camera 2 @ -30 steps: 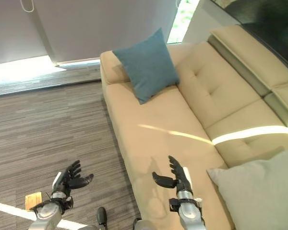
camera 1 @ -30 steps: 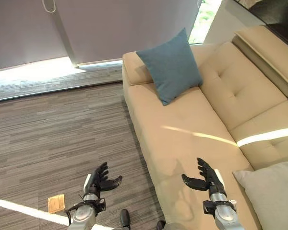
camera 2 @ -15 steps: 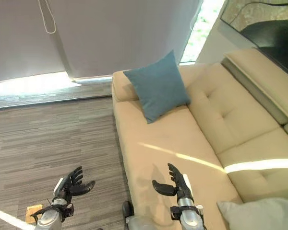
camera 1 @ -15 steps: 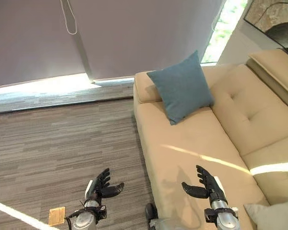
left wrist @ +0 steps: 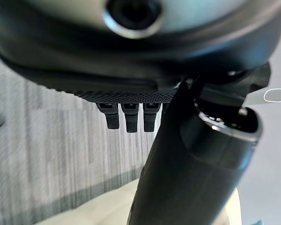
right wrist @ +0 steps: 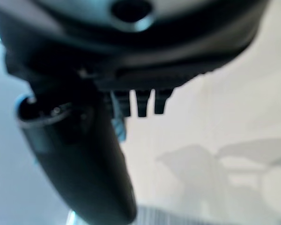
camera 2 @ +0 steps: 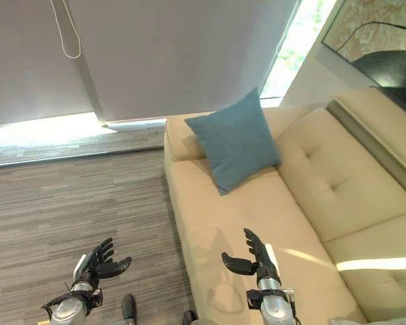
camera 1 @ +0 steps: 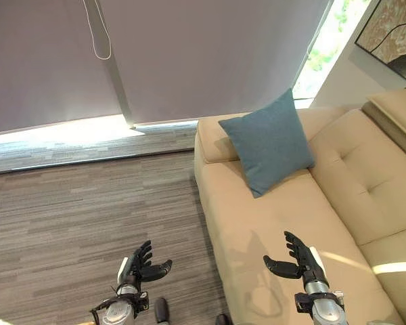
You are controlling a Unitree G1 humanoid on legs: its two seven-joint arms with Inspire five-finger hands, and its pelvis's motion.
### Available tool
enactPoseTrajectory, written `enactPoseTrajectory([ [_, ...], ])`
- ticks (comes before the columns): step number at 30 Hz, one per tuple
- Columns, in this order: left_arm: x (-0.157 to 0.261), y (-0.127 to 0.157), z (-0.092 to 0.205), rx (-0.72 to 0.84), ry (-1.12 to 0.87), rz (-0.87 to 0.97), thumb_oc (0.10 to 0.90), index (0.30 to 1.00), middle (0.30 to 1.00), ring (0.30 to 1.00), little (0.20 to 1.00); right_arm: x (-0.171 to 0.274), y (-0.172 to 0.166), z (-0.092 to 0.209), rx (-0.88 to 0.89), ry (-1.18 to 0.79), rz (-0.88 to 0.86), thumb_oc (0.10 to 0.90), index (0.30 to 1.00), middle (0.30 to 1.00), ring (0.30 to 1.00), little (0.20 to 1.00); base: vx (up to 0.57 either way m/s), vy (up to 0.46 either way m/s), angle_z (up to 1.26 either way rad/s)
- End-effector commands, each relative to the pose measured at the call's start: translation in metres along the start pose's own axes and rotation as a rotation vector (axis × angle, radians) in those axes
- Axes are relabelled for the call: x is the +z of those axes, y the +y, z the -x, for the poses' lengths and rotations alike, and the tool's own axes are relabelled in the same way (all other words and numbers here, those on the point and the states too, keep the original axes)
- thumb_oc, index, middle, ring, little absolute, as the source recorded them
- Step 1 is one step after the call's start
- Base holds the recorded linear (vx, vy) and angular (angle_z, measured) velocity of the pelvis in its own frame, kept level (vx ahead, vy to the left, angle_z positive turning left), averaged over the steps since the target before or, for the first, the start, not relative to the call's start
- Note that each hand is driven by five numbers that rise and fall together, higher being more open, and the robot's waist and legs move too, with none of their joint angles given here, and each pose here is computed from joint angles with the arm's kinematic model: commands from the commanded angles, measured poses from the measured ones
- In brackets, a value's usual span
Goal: Pick up all the scattered cushions and arrange them neatly on the sofa.
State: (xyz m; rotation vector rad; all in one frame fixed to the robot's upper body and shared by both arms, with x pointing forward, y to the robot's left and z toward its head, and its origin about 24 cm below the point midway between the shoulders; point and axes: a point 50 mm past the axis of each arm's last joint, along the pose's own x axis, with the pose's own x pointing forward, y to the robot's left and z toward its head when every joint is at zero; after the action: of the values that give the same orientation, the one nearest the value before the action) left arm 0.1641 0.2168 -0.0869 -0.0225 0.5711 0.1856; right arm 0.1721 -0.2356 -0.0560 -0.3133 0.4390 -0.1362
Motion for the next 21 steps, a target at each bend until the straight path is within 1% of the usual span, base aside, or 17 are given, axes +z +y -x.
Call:
enactPoseTrajectory([
  [1, 0.057, 0.016, -0.006, 0.005, -0.256, -0.085, 0.8, 0.9, 0.9, 0.9, 0.9, 0.055, 0.003, -0.016, -0.014, -0.248, -0.031, 0.8, 0.9, 0.9, 0.9, 0.9, 0.13, 0.276, 0.03],
  [5, 0.056, 0.016, -0.005, 0.006, -0.259, -0.078, 0.8, 0.9, 0.9, 0.9, 0.9, 0.06, 0.011, -0.018, 0.022, -0.265, -0.035, 0.8, 0.9, 0.9, 0.9, 0.9, 0.22, 0.259, -0.24],
  [11, 0.056, 0.007, -0.008, -0.039, -0.254, -0.086, 0.8, 0.9, 0.9, 0.9, 0.9, 0.06, 0.009, -0.021, 0.027, -0.261, -0.04, 0.8, 0.9, 0.9, 0.9, 0.9, 0.22, 0.108, -0.1],
  [14, 0.057, 0.0, -0.008, -0.076, -0.264, -0.083, 0.8, 0.9, 0.9, 0.9, 0.9, 0.056, 0.005, -0.018, 0.015, -0.253, -0.04, 0.8, 0.9, 0.9, 0.9, 0.9, 0.23, 0.043, 0.07],
  [15, 0.051, -0.007, -0.005, -0.11, -0.249, -0.082, 0.8, 0.9, 0.9, 0.9, 0.9, 0.048, 0.001, -0.014, 0.002, -0.229, -0.038, 0.8, 0.9, 0.9, 0.9, 0.9, 0.25, 0.02, 0.38],
  [19, 0.048, -0.013, -0.004, -0.155, -0.239, -0.093, 0.8, 0.9, 0.9, 0.9, 0.9, 0.035, -0.003, -0.01, 0.003, -0.178, -0.037, 0.8, 0.9, 0.9, 0.9, 0.9, 0.27, -0.078, 0.38],
  [21, 0.048, -0.013, -0.005, -0.147, -0.233, -0.068, 0.8, 0.9, 0.9, 0.9, 0.9, 0.032, -0.005, -0.011, 0.001, -0.162, -0.025, 0.8, 0.9, 0.9, 0.9, 0.9, 0.25, -0.07, -0.41],
])
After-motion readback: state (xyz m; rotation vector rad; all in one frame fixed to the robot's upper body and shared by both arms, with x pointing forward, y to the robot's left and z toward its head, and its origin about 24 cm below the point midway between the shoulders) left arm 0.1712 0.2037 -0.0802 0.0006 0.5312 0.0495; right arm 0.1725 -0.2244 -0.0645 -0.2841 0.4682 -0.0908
